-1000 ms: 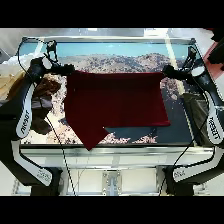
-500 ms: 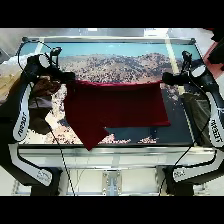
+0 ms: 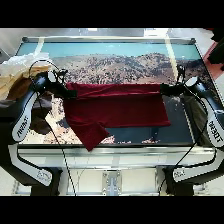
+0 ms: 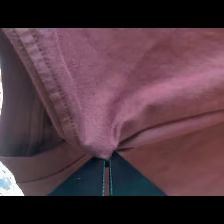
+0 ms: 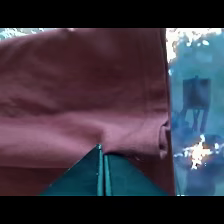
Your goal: Fold the shirts.
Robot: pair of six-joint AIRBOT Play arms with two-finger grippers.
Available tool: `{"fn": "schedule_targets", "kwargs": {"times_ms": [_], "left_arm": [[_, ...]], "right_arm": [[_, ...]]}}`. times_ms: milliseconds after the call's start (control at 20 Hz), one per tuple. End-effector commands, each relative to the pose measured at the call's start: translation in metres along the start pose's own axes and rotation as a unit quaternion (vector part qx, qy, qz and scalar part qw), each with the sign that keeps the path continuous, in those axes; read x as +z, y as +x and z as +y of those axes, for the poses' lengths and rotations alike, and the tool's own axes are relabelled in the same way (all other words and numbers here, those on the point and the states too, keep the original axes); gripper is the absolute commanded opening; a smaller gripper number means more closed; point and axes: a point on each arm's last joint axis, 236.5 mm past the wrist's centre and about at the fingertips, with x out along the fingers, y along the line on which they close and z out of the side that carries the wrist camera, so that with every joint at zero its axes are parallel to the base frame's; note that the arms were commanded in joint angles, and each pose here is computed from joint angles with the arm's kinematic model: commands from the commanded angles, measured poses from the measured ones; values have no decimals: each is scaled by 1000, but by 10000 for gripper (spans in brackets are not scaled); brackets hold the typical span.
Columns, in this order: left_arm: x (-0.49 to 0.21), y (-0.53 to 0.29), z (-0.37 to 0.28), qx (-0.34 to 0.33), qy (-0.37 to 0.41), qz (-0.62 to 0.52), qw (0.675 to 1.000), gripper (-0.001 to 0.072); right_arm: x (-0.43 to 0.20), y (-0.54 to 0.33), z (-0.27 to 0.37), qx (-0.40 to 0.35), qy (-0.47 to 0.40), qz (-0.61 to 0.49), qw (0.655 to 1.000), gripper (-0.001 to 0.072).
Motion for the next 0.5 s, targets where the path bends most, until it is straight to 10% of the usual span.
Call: {"fn": "schedule_targets", "kwargs": {"times_ms": [0,150,450], "left_arm": [[-11,1,-13,-29,-14,18,999,145],[0,-42,-23,-34,3,-23,999,360],[-38,-192,-6,6,-9,-156,988,370]], "right_arm": [[-9,0,4,9,17,19,1000,251],[9,-37,12,18,2,13,1000,350],[58,-176,-12,-29,-4,-122,992,386]]}}
